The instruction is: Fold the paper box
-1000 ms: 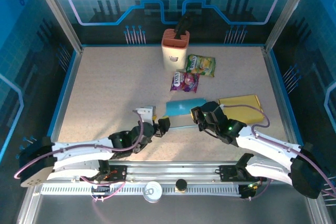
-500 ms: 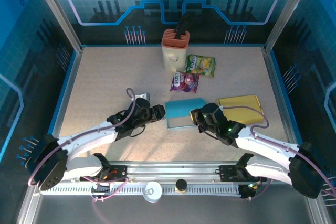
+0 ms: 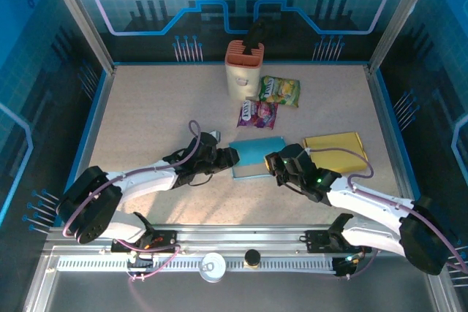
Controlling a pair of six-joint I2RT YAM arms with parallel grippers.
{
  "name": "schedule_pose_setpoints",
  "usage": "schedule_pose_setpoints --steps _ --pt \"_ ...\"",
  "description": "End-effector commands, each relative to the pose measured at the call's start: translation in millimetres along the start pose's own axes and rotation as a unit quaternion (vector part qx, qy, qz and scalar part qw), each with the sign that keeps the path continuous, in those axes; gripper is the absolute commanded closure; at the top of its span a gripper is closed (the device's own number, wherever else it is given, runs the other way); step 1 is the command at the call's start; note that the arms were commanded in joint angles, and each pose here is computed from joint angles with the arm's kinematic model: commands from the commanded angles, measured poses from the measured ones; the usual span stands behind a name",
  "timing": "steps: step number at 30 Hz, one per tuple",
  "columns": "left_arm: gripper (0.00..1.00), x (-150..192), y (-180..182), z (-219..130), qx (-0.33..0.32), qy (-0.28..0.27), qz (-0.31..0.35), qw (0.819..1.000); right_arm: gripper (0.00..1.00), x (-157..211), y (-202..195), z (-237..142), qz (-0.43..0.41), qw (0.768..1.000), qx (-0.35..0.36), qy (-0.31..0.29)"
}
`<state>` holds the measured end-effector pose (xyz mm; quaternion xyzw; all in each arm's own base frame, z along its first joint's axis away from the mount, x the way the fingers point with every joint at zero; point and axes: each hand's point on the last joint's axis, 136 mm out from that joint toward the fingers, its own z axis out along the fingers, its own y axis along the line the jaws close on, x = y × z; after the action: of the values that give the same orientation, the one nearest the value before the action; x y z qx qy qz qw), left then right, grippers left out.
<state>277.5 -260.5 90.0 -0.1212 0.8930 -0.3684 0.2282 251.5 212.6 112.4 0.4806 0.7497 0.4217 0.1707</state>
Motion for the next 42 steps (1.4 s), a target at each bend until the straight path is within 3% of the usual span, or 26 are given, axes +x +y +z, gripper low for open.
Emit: schedule_pose_setpoints --steps 1,8,18,31,42 --pt "0.56 2 -10 1 0.029 0.011 -0.010 0.999 1.00 -2 -7 4 -0.004 1.000 0.008 0.001" --pt "0.68 9 2 5 0.020 0.018 -0.012 1.000 1.00 -1 -11 6 -0.007 1.000 0.012 0.007" --pt "0.68 16 28 9 -0.036 0.026 0.007 0.999 1.00 -3 -30 8 -0.026 0.999 0.032 0.011" --pt "0.66 18 39 10 -0.057 0.027 0.015 0.998 1.00 -6 -43 9 -0.038 0.998 0.043 0.010" --pt "0.82 22 30 19 -0.034 0.042 0.005 0.999 1.00 -3 -48 13 -0.040 0.998 0.050 0.020"
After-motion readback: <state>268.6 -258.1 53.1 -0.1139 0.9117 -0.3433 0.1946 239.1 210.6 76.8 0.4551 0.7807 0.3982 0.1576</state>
